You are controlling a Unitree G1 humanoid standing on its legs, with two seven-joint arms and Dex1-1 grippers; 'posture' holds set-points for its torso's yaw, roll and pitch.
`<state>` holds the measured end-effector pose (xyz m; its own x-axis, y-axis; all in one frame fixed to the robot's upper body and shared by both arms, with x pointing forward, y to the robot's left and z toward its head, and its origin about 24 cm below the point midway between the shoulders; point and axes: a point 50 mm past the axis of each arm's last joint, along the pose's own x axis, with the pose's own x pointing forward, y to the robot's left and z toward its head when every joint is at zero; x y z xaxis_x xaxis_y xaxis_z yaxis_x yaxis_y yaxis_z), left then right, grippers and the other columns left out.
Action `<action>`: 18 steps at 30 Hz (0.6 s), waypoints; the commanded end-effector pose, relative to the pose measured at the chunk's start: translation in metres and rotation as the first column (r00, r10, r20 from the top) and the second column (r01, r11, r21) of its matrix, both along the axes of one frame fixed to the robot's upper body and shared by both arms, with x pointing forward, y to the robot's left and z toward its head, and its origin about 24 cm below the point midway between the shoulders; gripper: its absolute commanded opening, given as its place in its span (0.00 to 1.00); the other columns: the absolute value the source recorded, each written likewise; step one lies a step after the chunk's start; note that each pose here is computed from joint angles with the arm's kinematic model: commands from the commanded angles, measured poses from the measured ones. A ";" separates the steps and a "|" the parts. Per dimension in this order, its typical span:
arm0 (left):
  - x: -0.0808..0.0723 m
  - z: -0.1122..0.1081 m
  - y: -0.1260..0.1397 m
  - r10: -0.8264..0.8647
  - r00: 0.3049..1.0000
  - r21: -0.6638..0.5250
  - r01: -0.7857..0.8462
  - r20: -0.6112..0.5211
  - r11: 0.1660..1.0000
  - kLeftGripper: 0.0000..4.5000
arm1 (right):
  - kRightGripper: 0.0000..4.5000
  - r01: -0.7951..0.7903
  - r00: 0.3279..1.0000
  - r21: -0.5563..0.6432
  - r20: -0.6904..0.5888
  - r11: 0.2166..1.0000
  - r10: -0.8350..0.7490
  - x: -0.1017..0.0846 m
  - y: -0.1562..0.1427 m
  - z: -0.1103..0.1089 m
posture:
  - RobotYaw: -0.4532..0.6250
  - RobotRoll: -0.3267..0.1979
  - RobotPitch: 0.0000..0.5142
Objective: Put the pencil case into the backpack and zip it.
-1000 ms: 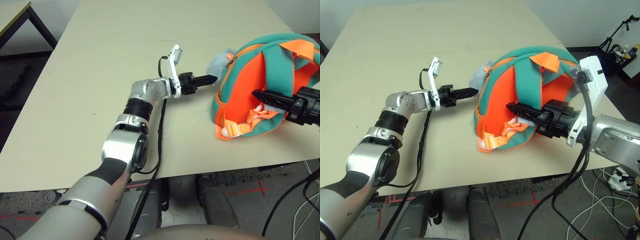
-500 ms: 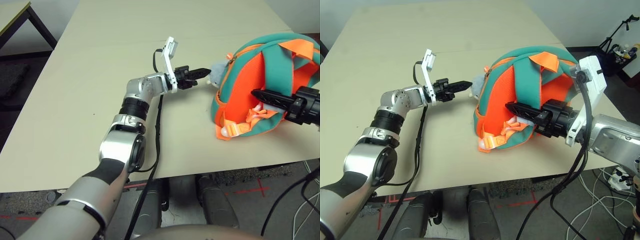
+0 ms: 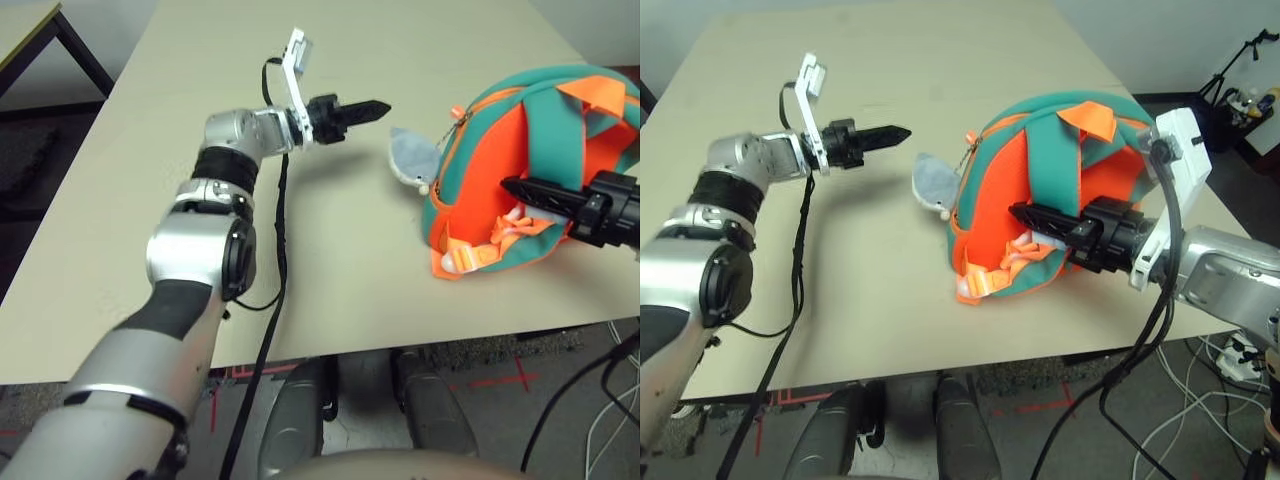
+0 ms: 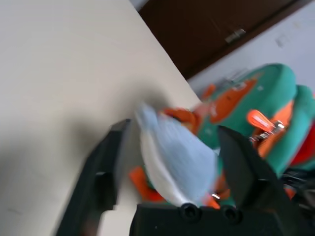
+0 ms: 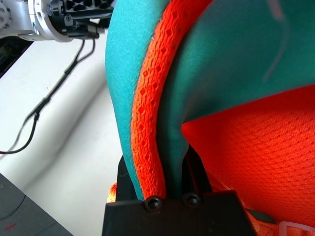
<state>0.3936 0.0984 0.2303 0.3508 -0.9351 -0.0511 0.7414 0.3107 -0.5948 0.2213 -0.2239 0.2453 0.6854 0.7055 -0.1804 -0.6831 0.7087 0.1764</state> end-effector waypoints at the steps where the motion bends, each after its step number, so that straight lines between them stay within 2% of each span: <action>1: -0.006 -0.017 -0.008 -0.042 0.987 0.031 0.047 -0.155 0.998 1.00 | 0.03 -0.051 0.998 -0.015 -0.026 0.999 0.051 -0.003 0.009 -0.005 | 0.34 0.62 0.38; 7: -0.011 -0.034 -0.019 -0.067 0.971 0.095 0.091 -0.228 0.991 1.00 | 0.03 -0.059 0.998 -0.016 -0.024 0.998 0.058 -0.005 0.012 -0.005 | 0.31 0.62 0.36; 18: -0.007 -0.019 -0.038 -0.042 0.981 0.008 0.044 -0.189 0.999 1.00 | 0.03 -0.057 0.998 -0.021 -0.038 0.998 0.056 -0.012 0.015 -0.010 | 0.27 0.62 0.37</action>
